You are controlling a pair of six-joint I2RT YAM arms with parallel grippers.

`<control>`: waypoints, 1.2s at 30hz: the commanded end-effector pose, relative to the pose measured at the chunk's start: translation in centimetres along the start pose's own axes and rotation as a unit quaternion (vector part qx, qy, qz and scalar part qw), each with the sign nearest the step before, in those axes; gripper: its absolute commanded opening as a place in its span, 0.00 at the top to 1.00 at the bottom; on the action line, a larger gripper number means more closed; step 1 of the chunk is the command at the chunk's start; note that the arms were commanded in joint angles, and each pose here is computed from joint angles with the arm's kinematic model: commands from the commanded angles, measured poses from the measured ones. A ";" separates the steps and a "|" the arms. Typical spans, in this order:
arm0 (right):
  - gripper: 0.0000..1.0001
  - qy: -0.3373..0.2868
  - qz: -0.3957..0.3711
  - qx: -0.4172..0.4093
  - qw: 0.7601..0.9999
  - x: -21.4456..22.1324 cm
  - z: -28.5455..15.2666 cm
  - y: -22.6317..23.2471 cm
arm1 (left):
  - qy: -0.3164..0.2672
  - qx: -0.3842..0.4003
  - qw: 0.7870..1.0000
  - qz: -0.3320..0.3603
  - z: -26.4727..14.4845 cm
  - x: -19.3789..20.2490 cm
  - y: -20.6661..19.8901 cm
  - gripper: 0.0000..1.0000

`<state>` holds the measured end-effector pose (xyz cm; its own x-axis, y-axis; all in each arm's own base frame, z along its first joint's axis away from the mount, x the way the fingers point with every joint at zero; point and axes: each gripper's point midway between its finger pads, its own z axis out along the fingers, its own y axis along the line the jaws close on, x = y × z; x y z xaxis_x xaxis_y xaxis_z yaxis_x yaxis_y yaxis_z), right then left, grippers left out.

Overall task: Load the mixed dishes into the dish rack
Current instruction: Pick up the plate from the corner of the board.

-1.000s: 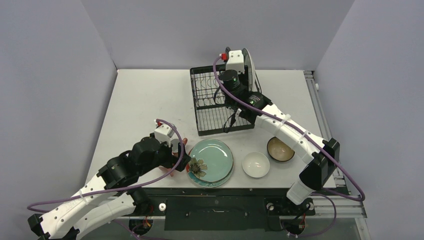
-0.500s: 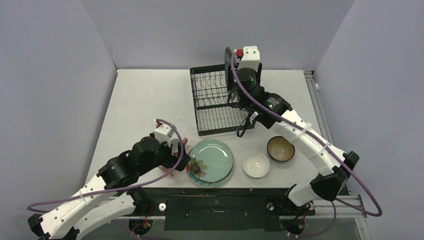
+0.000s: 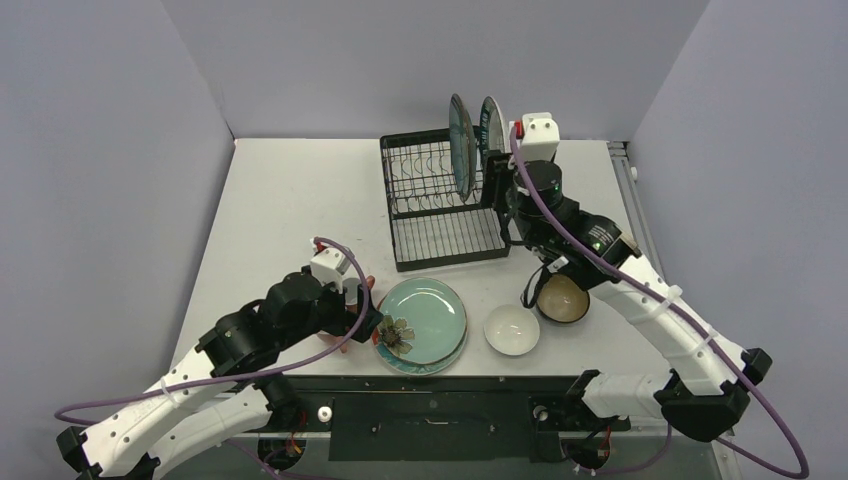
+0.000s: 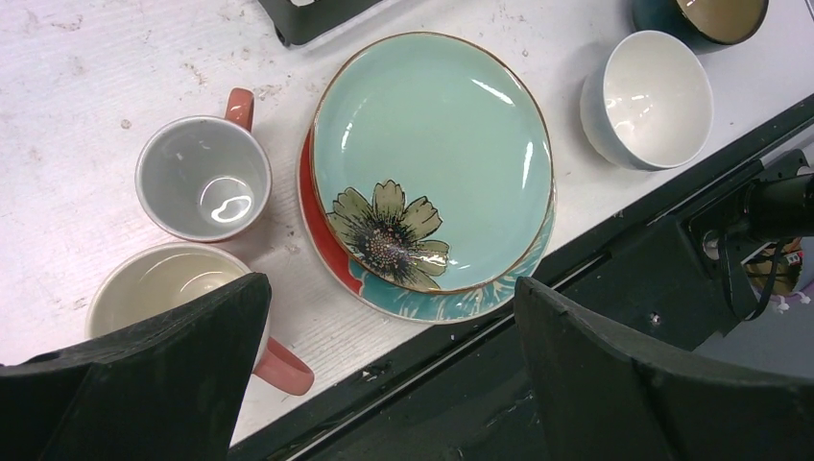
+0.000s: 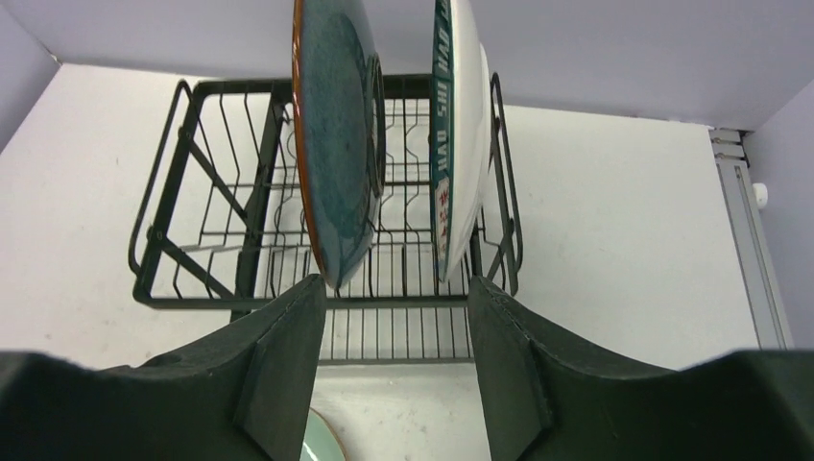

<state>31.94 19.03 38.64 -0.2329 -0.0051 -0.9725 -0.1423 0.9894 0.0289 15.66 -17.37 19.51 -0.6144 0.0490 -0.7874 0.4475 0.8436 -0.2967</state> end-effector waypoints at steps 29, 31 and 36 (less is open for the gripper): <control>0.52 0.161 0.040 -0.145 0.975 15.6 -5.0 1.6 | 0.081 0.006 0.988 -0.132 1.3 1.1 -6.0 0.11; 0.52 0.171 0.041 -0.150 0.973 16.6 -5.1 1.8 | 0.087 -0.006 0.985 -0.147 1.7 1.8 -5.9 0.15; 0.53 0.189 0.038 -0.150 0.970 18.2 -5.2 1.7 | 0.094 -0.023 0.979 -0.178 2.6 3.3 -5.3 0.25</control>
<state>22.64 19.20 21.44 -0.5942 -0.0872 -0.7996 -0.3573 0.9193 0.1653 12.51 -23.01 17.64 -0.8325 -0.0614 -0.5506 0.2491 0.8462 -0.4710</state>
